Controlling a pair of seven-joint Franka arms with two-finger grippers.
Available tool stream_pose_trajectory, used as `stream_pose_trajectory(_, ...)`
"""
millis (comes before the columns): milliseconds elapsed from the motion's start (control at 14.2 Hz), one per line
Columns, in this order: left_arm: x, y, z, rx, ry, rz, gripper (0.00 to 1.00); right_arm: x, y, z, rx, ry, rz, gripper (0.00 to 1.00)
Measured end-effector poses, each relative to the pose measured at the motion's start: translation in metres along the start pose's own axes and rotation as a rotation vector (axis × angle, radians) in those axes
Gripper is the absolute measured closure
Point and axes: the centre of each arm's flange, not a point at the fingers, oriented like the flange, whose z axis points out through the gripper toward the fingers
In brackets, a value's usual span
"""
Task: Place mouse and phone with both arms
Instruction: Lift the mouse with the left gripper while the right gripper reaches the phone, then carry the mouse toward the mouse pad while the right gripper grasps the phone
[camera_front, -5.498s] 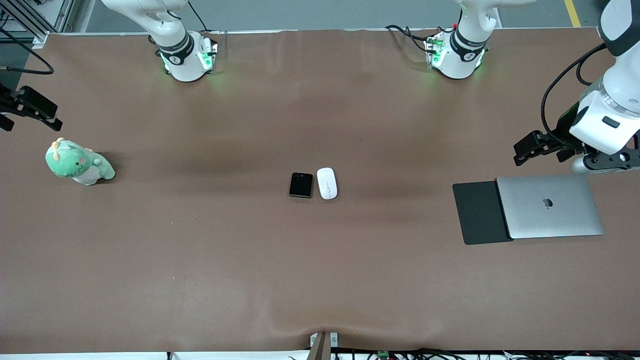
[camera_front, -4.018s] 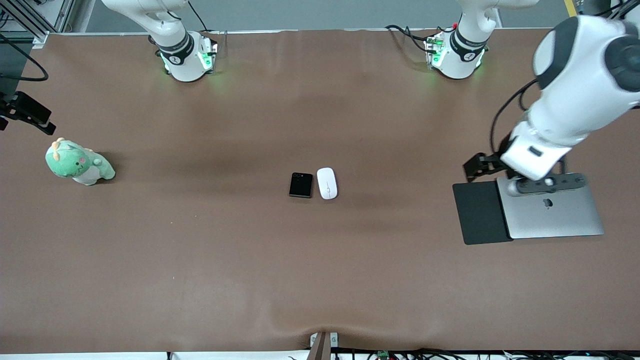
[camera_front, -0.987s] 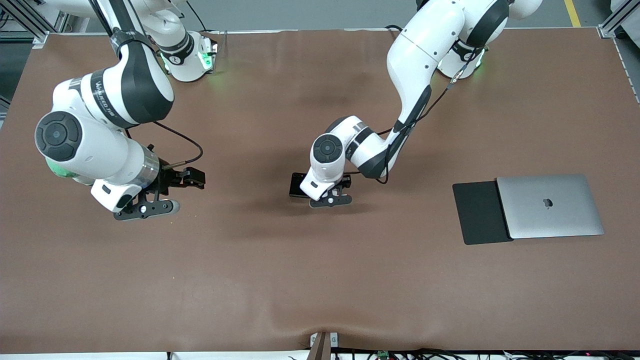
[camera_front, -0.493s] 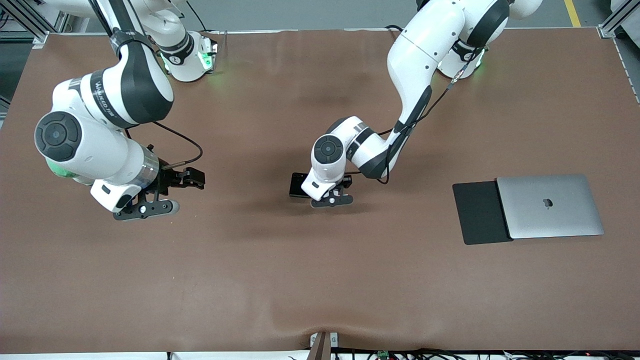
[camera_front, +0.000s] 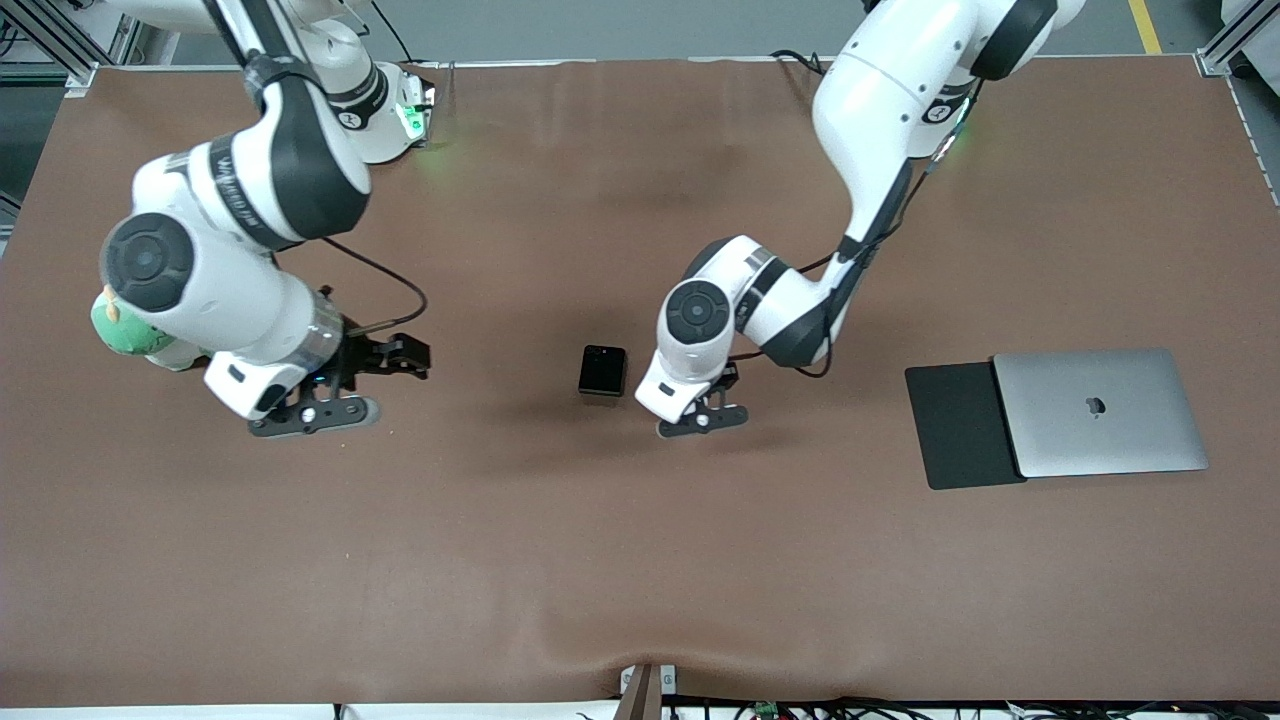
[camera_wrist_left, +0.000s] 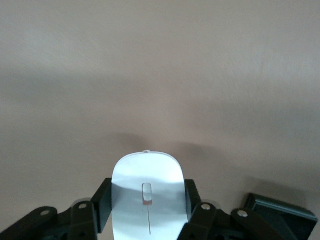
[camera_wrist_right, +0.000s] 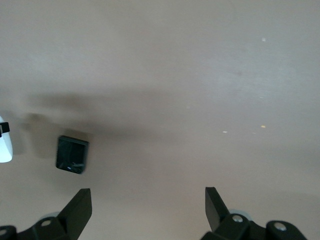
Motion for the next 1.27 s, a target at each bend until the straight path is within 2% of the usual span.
stream_pose_trajectory(211, 0.015, -0.013, -0.027, -0.015, 0.021, -0.025, 0.39, -0.003, -0.074, 0.043, 0.007, 0.039, 0.061, 0.00)
stream_pose_trajectory(564, 0.031, -0.028, -0.045, 0.001, 0.075, -0.023, 0.39, -0.030, -0.191, 0.171, -0.019, 0.056, 0.047, 0.00)
stream_pose_trajectory(705, 0.038, -0.035, -0.043, 0.023, 0.111, -0.008, 0.39, -0.037, -0.202, 0.213, -0.039, 0.069, 0.039, 0.00)
stream_pose_trajectory(916, 0.040, -0.035, -0.045, 0.016, 0.128, -0.006, 0.39, -0.047, -0.182, 0.265, -0.042, 0.114, 0.036, 0.00)
stream_pose_trajectory(1128, 0.046, -0.040, -0.046, 0.010, 0.133, -0.067, 0.39, -0.057, -0.180, 0.281, -0.038, 0.127, 0.069, 0.00)
stream_pose_trajectory(1269, 0.067, -0.062, -0.055, 0.005, 0.149, -0.134, 0.39, -0.065, -0.190, 0.283, -0.037, 0.124, 0.076, 0.00)
